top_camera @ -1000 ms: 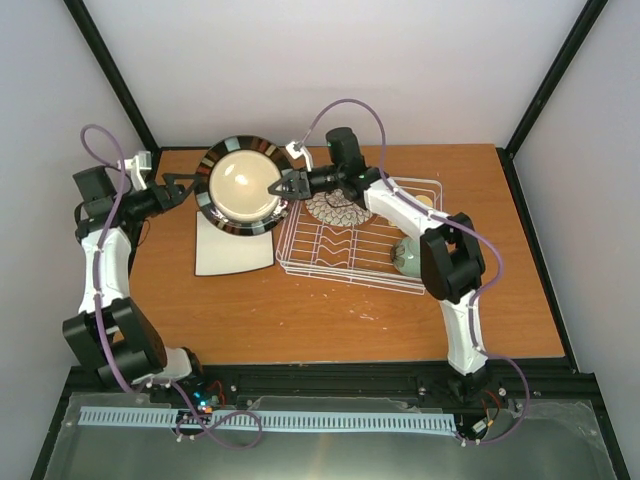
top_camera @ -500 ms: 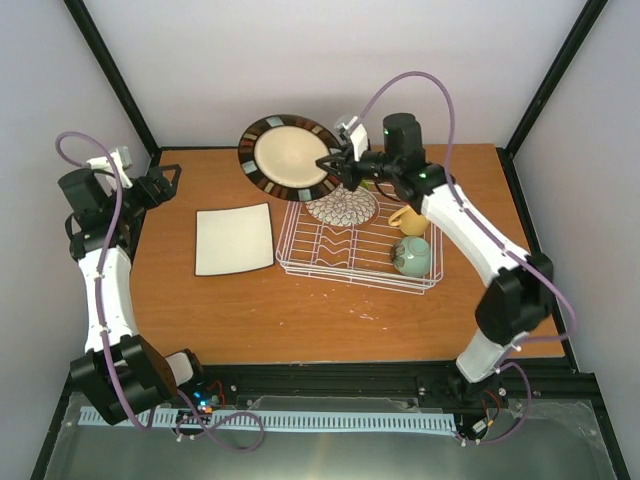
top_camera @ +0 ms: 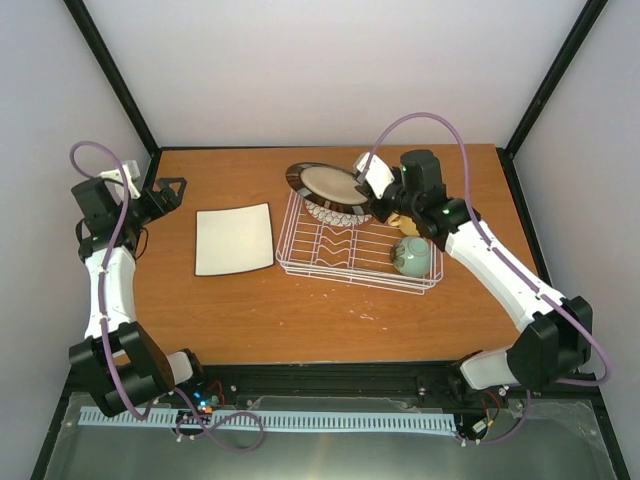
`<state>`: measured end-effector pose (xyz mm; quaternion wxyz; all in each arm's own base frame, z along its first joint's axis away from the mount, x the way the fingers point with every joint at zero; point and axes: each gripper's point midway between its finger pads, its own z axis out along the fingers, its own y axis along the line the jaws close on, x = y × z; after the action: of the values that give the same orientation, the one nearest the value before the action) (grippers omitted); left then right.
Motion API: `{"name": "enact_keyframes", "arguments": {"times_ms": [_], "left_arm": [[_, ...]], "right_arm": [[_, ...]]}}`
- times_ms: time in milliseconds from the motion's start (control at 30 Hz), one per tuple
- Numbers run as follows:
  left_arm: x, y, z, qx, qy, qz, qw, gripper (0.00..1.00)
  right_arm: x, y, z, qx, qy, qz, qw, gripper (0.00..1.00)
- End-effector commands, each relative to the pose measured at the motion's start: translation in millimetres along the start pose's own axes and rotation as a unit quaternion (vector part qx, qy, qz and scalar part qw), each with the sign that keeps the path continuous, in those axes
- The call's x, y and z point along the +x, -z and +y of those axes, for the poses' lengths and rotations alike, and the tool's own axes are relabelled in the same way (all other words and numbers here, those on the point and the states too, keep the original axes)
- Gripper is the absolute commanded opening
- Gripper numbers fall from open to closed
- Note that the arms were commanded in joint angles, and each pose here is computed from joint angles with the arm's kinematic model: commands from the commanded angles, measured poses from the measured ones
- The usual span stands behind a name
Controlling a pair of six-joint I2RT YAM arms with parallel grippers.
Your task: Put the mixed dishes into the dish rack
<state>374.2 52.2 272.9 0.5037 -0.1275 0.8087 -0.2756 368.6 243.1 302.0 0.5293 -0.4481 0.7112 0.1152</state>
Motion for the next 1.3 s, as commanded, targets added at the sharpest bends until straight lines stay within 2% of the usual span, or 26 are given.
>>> {"name": "enact_keyframes", "arguments": {"times_ms": [0,800,1267], "left_arm": [[-4,-2,1,0.003,-0.013,-0.009,1.0,1.0],[17,-4,9,0.006,-0.005,0.004,1.0,1.0],[21,-7,15,-0.003,-0.006,0.005,1.0,1.0]], "right_arm": [[-37,22,-27,0.078,0.064,-0.054,0.993,0.03],[13,3,6,0.01,0.027,-0.002,1.0,0.03],[36,-30,12,-0.022,0.031,0.028,0.999,0.03]]}}
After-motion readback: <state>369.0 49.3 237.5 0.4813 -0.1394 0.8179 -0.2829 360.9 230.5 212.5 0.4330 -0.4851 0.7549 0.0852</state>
